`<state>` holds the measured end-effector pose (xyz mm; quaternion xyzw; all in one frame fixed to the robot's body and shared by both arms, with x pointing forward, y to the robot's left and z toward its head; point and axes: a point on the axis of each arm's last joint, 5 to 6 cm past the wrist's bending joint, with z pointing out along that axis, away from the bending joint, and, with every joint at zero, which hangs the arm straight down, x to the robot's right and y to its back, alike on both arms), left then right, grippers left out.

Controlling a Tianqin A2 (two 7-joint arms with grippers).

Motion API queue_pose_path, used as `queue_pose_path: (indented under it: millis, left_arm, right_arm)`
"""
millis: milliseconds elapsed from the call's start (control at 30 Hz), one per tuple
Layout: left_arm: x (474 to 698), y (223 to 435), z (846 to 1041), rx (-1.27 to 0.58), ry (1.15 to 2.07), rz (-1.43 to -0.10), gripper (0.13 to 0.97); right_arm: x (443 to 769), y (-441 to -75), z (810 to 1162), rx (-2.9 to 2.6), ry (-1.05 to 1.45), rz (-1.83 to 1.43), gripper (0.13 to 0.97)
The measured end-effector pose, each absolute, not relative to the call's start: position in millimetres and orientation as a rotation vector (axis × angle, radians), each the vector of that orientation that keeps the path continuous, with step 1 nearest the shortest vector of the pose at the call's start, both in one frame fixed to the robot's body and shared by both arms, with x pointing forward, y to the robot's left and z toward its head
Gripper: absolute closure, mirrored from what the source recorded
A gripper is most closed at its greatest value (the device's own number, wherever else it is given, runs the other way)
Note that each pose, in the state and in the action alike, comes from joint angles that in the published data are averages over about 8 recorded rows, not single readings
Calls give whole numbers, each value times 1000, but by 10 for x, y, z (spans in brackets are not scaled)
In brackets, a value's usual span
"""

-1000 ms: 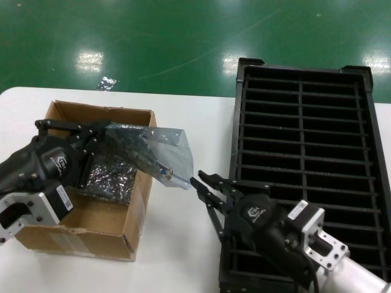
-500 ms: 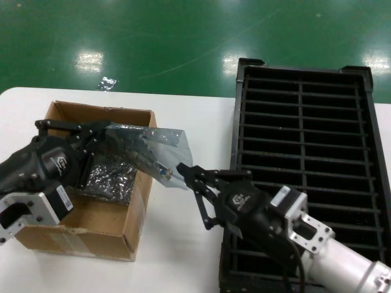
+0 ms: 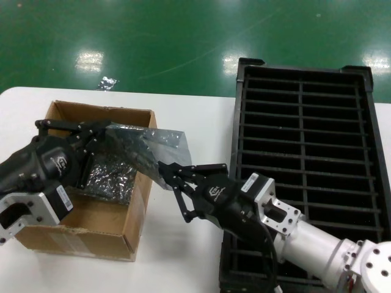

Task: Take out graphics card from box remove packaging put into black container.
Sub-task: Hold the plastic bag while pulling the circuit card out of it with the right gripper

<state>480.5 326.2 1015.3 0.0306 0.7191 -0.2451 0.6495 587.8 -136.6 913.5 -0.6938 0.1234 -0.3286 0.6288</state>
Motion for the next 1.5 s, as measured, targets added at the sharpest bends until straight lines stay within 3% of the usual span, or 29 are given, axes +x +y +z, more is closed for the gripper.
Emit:
queue_pose_path:
  millis: [367, 767, 1033, 1367, 1500]
  left_arm:
    - [4805, 3262, 10153, 70, 1634, -557, 958]
    - [4805, 3262, 10153, 70, 1634, -557, 958]
    - [4805, 3262, 10153, 70, 1634, -557, 958]
    - [4805, 3262, 10153, 70, 1634, -557, 958]
    - [4805, 3262, 10153, 70, 1634, -557, 958]
  right_arm:
    - [5979, -1313, 9128, -1622, 228, -789, 957]
    - [5930, -1287, 9140, -1627, 170, -809, 896]
    - [5953, -1187, 9161, -1617, 172, -797, 769]
    - [5991, -1065, 9146, -1598, 209, -782, 769]
    - [5999, -1039, 9144, -1589, 229, -782, 573]
